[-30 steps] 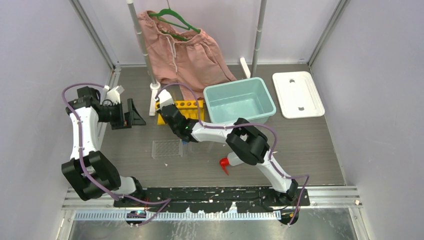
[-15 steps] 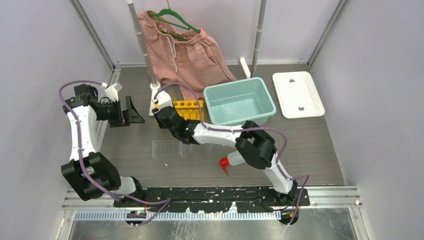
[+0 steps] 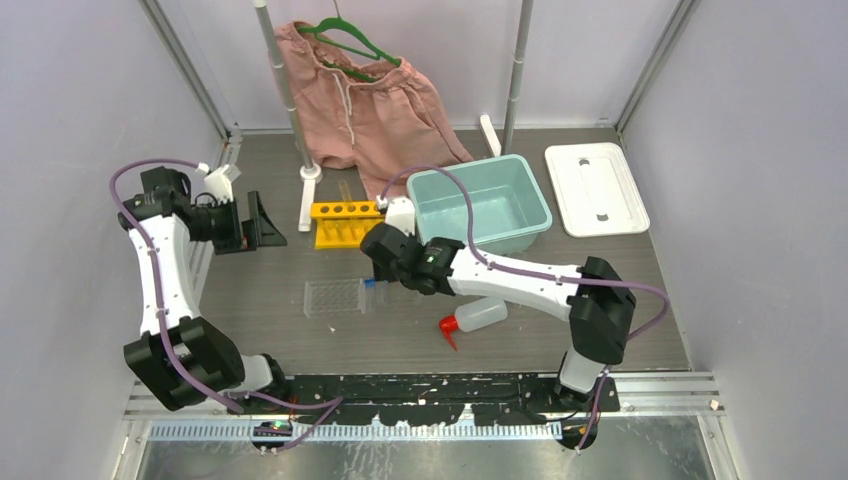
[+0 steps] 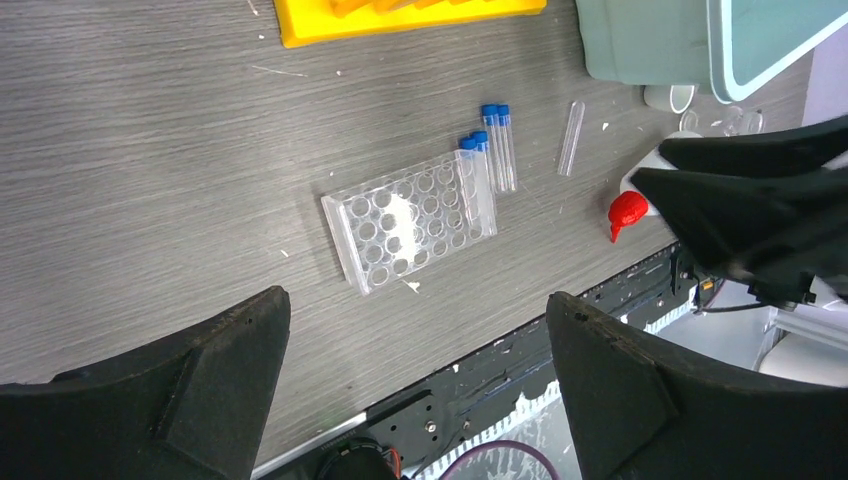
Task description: Organize the chemistry lab equipment
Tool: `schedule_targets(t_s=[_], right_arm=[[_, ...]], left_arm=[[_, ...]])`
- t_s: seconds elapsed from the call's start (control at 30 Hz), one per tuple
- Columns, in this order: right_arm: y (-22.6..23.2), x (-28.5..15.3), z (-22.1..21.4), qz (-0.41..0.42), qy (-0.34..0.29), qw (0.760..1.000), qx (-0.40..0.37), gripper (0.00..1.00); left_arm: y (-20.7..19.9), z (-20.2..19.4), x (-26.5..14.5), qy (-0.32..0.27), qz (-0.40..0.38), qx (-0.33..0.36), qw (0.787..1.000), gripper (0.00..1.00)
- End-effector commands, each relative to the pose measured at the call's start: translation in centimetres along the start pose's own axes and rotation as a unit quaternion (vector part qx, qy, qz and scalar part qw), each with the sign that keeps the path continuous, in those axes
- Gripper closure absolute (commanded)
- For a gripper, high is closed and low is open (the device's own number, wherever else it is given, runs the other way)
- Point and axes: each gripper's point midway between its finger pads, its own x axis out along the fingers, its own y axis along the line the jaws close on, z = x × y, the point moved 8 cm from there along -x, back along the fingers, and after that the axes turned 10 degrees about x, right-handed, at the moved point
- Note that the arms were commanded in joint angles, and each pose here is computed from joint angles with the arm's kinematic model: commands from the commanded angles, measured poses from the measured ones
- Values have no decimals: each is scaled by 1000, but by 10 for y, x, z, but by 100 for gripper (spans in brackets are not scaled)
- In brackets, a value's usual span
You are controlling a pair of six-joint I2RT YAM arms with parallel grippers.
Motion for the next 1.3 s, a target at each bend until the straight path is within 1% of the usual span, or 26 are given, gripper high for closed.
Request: schedule_targets(t_s=[0.0,0.23,0.5,0.67,0.8,1.03,1.27], right_arm=[[-33,5,-46,-74,81,994,17,51],[-54,27,-73,-129,87,988,10,56],[-64,43,-84,-167,66,984,7,56],[-75,42,-87,-182,47,982,15,53],[-78,46,-91,-184,42,982,19,52],[-75,59,-96,-161,42,986,25,52],[-65,70,-98,-147,49,988,17,55]], left_arm=[[-10,-1,-13,-16,10,21,1000,0],[-17,-4,-17,-25,14,30,999,0],[-14,-7,-14,-18,14,30,999,0],[-12,-5,-13,-22,13,30,999,0],[-11,-4,-12,-22,10,26,999,0],[-11,-4,-13,-21,15,31,999,0],[-12,-3,-15,-22,16,34,999,0]])
